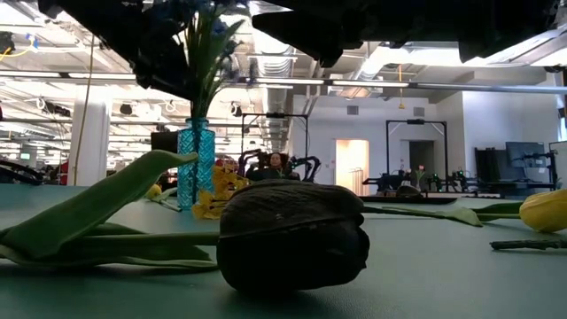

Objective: Sort flowers into vase by color
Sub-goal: Put the blue flowers into the blue vase, then put the black flower into the blue vase

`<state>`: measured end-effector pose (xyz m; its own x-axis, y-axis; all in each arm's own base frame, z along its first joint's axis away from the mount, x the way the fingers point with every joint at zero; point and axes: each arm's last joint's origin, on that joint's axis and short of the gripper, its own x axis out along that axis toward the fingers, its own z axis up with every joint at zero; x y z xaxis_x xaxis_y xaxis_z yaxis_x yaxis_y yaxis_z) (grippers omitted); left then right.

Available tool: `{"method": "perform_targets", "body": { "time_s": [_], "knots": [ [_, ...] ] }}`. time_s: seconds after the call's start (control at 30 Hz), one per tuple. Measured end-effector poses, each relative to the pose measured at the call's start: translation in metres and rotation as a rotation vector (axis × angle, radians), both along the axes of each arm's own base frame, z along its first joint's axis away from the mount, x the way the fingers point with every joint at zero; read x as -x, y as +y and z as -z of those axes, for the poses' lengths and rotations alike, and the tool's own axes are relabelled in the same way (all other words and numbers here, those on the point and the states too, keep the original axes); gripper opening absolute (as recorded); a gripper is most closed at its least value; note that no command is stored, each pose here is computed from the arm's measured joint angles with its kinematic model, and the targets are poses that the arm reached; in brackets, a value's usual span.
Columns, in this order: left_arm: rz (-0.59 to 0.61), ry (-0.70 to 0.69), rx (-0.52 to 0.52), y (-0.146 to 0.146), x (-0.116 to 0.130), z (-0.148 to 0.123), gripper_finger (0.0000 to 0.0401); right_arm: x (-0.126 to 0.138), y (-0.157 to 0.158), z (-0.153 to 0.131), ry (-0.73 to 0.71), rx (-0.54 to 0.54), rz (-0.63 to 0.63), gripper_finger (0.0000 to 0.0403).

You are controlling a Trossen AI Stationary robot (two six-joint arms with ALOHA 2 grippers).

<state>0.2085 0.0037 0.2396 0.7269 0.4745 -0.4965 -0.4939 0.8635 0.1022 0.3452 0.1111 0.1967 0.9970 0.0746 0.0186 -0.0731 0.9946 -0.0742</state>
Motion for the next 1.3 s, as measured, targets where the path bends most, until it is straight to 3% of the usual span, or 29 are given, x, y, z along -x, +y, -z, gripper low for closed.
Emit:
{"method": "perform_targets", "body": {
  "time_s": [0.53,0.8,1.13,1.3],
  "knots": [
    [-0.007,-0.027,-0.034,0.000,-0.004,-0.020,0.0165,0.000,0.000,0.000,0.000,0.000,-0.002,0.0296],
    [0.016,0.062,-0.051,0.000,-0.001,-0.029,0.0160,0.000,0.000,0.000,0.000,0.000,-0.002,0.0296],
    [0.201,0.151,-0.024,-0.003,0.001,-0.041,0.0160,0.000,0.000,0.000,0.000,0.000,-0.002,0.0296],
    [0.225,0.245,0.020,-0.001,0.008,-0.042,0.0159,0.000,0.000,0.000,0.000,0.000,-0.002,0.0296]
  ]
}}
